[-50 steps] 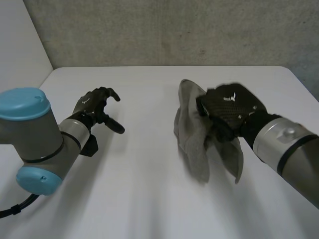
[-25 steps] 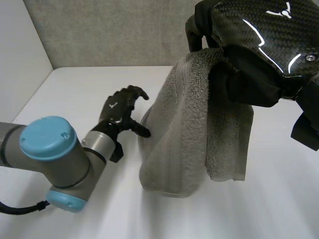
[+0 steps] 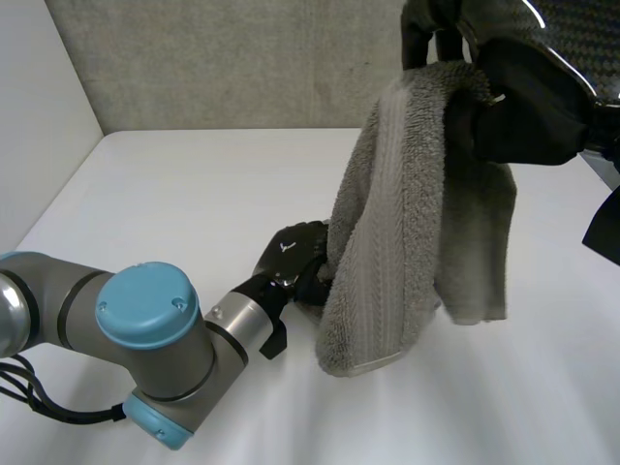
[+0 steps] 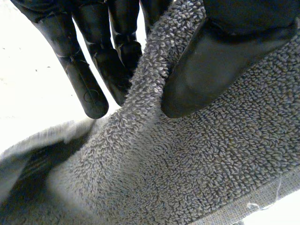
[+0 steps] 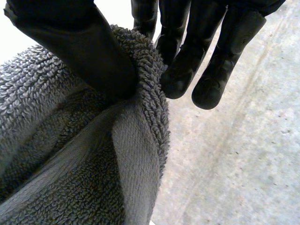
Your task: Fold the towel.
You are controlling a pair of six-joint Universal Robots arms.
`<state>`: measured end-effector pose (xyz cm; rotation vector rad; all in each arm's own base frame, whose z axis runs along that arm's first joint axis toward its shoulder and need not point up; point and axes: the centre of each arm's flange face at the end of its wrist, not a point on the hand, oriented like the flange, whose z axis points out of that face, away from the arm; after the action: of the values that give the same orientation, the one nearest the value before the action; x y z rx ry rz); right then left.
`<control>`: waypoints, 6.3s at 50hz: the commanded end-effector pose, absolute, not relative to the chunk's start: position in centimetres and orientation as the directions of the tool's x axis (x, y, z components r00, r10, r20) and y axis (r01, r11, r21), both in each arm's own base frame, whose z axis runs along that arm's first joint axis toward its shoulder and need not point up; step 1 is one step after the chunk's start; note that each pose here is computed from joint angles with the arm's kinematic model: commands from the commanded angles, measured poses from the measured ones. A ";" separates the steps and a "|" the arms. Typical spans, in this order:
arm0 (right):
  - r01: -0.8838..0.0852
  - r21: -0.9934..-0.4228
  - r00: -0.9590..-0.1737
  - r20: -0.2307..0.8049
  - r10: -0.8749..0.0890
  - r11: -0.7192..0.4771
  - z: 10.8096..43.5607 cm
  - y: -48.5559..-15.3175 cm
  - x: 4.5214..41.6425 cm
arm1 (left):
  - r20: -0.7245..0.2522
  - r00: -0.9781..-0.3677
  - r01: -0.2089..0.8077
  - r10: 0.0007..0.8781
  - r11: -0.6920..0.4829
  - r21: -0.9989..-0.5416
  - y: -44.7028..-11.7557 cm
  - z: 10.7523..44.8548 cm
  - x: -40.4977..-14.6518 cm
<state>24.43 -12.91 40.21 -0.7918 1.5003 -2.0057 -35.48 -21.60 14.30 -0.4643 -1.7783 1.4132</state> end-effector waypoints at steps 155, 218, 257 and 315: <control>-0.259 -0.916 -0.834 0.372 -0.407 -0.307 32.9 -22.8 26.0 | -0.157 -0.809 -0.011 0.567 -0.281 -0.960 -31.0 29.5 -29.8; -0.380 -0.925 -0.612 0.267 -0.744 -0.019 28.0 -25.9 31.0 | -0.002 -0.892 0.034 0.452 0.064 -0.997 -28.7 23.1 -23.8; -0.463 -0.880 -0.703 0.292 -0.649 0.105 16.1 -24.0 24.6 | -0.097 -0.892 0.255 0.442 0.312 -0.915 -22.4 15.6 -20.3; -0.408 -0.901 -0.771 0.255 -0.584 0.145 15.2 -25.3 23.4 | -0.073 -0.957 0.162 0.282 0.309 -0.937 -20.9 16.8 -14.6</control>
<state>23.42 -25.18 15.20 -0.9897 2.2526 -1.6884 -14.41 -21.26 16.39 -0.3877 -2.4825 1.7847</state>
